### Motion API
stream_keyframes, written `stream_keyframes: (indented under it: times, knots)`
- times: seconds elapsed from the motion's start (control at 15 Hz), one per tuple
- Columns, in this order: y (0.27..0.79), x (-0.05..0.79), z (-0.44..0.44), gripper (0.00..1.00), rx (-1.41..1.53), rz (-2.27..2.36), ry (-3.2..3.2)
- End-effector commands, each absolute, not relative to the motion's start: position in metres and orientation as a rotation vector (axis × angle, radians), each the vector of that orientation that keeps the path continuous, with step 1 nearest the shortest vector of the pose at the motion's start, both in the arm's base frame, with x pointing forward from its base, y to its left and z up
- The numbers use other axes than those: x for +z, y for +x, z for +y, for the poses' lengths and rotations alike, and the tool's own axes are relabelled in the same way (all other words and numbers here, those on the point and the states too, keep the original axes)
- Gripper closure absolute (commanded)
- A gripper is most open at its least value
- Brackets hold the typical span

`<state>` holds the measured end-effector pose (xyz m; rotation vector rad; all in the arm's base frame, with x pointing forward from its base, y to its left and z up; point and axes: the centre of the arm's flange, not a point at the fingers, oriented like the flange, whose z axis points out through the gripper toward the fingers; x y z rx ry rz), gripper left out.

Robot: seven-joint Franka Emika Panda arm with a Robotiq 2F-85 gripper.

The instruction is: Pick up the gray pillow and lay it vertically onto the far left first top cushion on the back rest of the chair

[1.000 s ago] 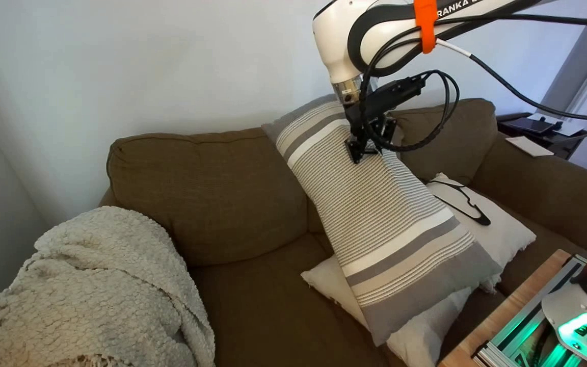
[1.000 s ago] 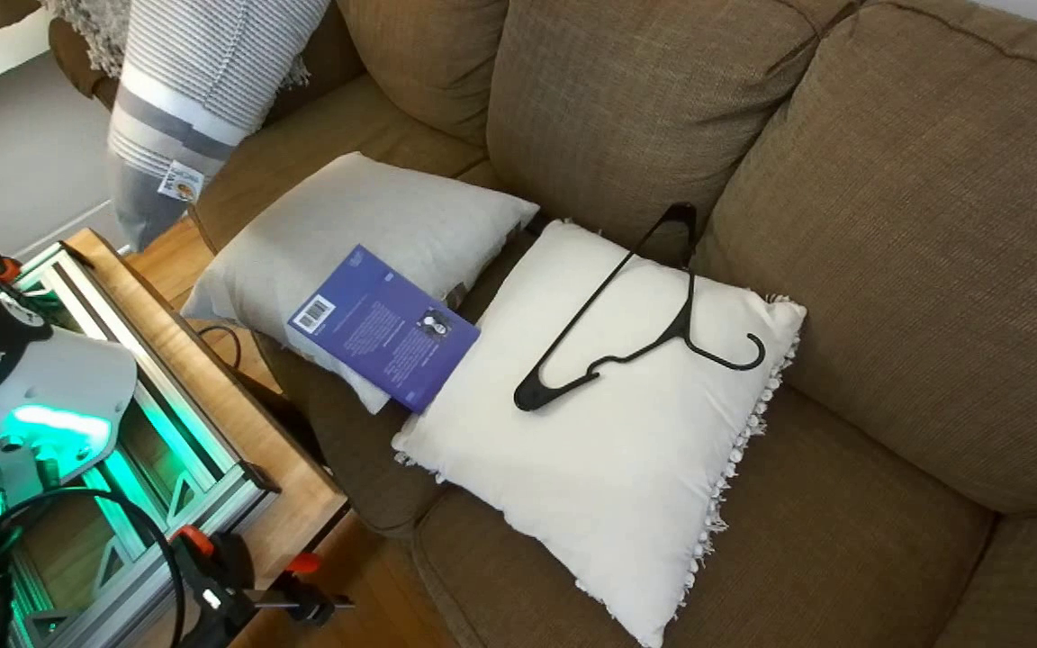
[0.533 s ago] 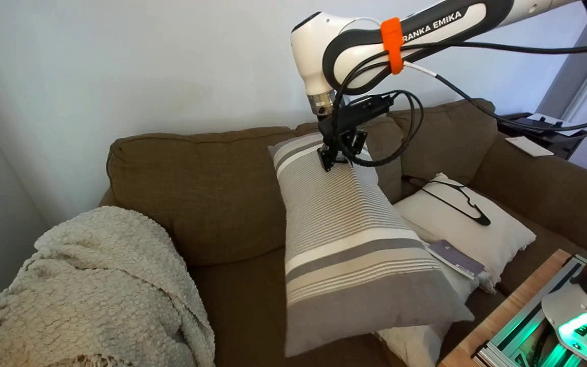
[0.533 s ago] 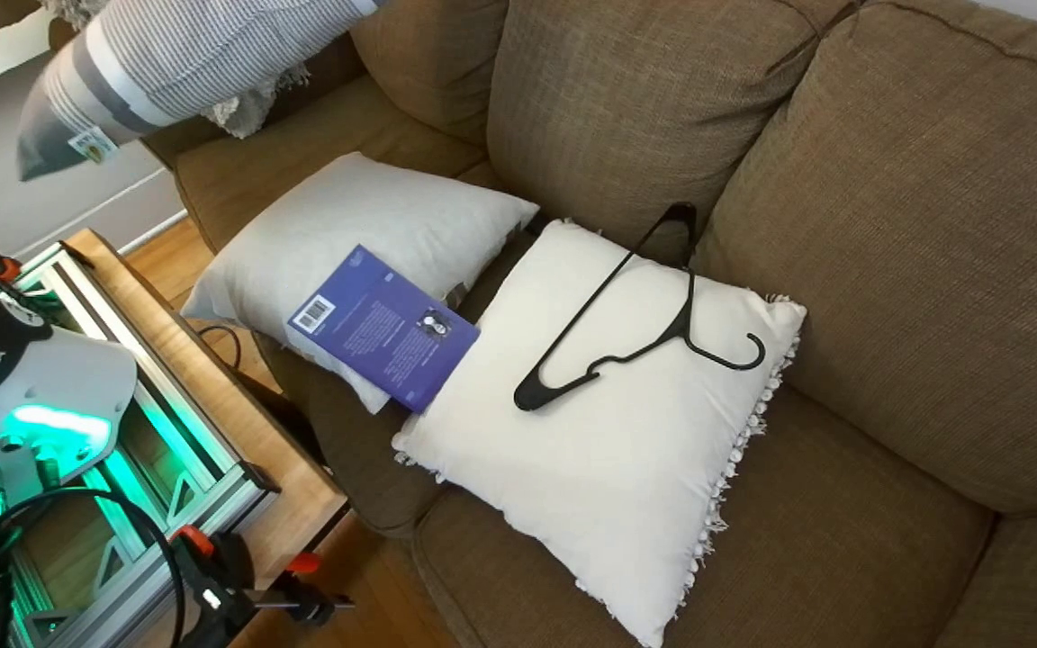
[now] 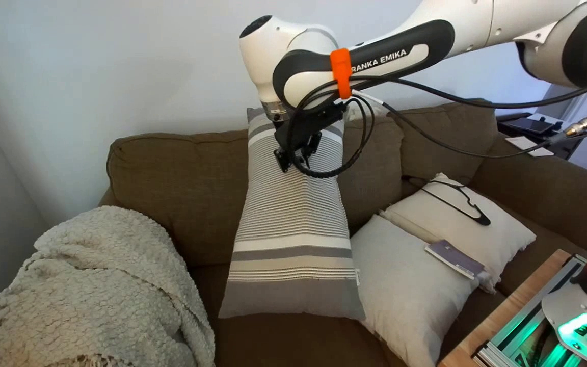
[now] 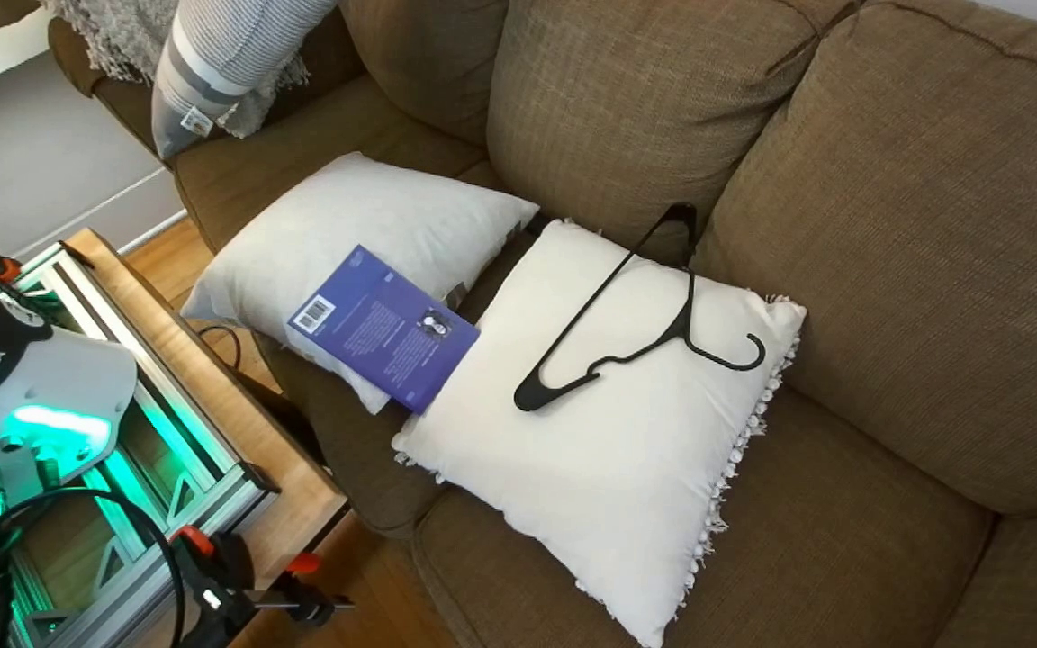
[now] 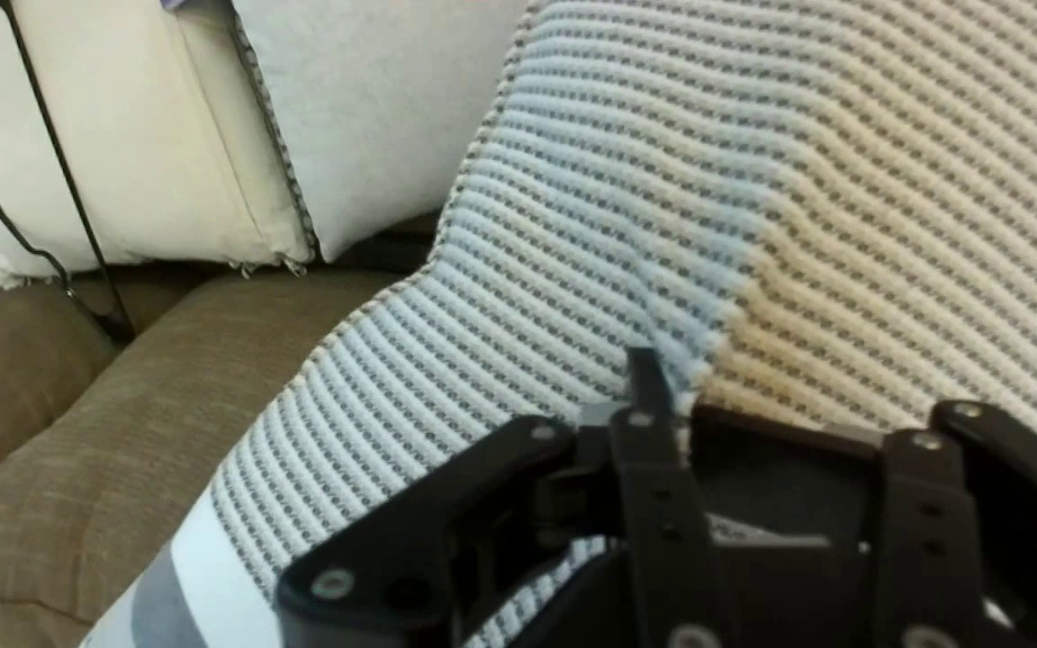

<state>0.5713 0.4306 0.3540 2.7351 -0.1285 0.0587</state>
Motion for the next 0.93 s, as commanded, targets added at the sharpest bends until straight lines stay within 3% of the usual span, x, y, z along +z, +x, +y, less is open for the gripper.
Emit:
stream_keyframes:
  times: [0.0, 0.07, 0.4, 0.87]
  knots:
    - [0.618, 0.383, 0.490, 1.00, -0.007, 0.023, 2.712]
    - [0.573, 0.356, 0.445, 1.00, 0.037, -0.051, 2.730]
    - [0.577, 0.358, 0.456, 1.00, 0.011, 0.009, 2.727]
    - [0.615, 0.317, 0.521, 1.00, 0.459, 0.023, 2.652]
